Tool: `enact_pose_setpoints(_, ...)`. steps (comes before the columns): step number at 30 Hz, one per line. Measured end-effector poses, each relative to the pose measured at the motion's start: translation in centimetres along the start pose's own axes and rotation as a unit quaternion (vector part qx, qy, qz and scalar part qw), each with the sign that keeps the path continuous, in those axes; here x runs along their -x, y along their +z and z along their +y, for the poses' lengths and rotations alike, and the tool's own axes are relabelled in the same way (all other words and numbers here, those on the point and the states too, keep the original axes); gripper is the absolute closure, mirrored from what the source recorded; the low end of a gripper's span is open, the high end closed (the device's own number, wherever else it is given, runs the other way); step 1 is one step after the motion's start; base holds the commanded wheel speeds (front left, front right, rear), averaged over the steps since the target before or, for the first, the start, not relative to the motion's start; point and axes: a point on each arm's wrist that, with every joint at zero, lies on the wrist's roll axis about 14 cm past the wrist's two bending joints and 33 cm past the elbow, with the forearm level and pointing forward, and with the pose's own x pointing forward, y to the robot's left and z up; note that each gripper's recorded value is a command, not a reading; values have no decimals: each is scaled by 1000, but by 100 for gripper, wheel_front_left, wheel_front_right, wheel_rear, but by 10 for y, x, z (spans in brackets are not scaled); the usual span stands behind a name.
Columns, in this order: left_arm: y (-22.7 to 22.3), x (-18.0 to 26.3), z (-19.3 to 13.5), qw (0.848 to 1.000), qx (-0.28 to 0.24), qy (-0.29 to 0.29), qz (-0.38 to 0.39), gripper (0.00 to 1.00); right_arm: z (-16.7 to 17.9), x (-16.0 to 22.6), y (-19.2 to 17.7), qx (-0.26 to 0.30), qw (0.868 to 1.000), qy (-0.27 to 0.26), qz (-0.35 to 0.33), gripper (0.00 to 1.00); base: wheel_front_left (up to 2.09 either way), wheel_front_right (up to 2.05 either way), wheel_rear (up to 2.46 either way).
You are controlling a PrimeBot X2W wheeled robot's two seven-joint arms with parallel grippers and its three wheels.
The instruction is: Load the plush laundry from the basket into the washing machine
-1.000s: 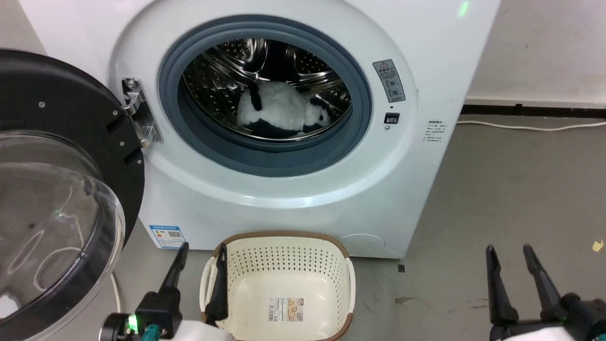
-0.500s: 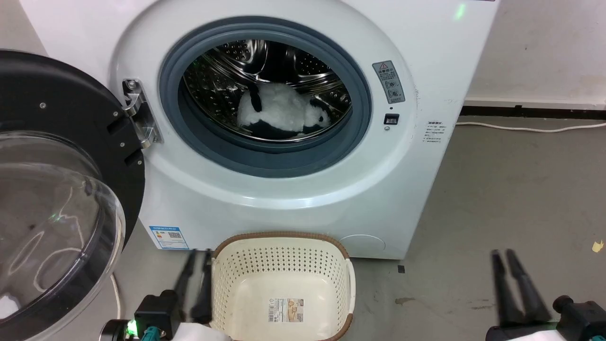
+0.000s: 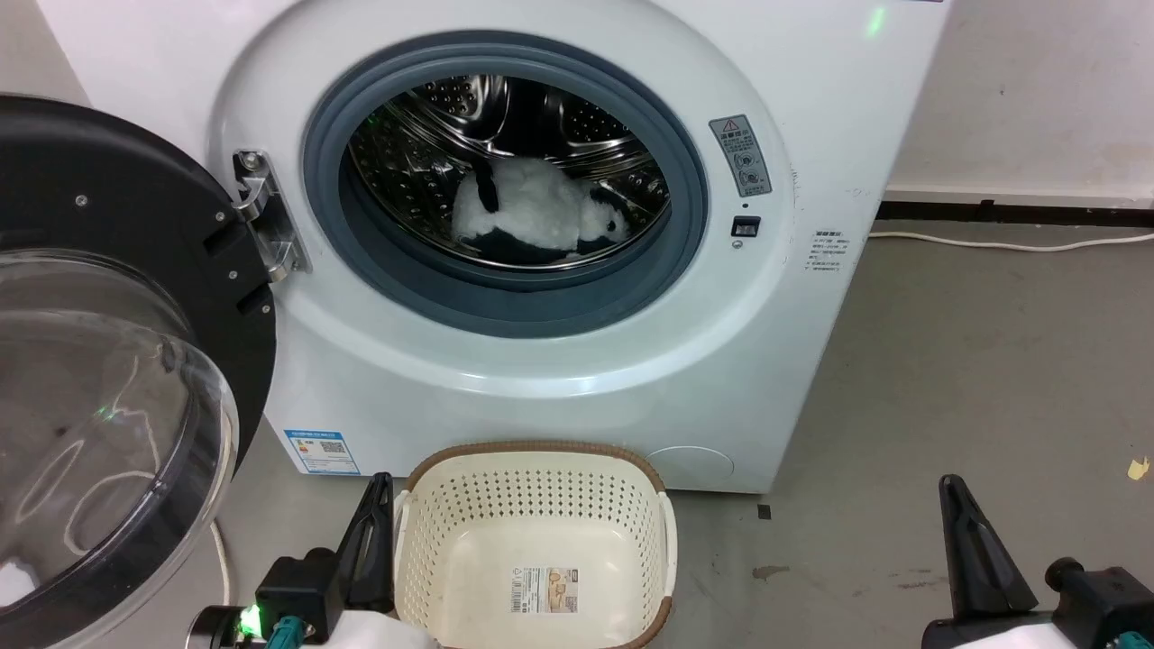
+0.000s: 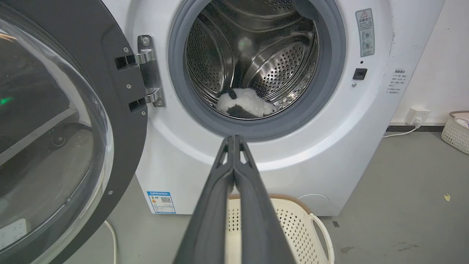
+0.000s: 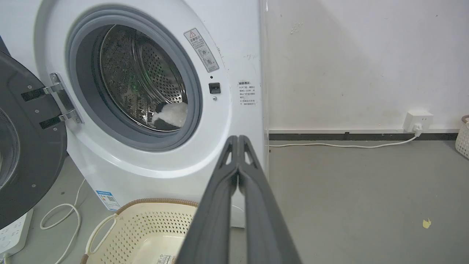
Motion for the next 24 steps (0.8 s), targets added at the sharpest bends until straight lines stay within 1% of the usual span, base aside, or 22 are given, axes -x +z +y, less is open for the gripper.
enact_pose_setpoints(24, 2, -1, 5, 1000, -14, 6, 11, 100, 5, -3, -5, 13, 1000, 10, 22, 100, 0, 0, 0)
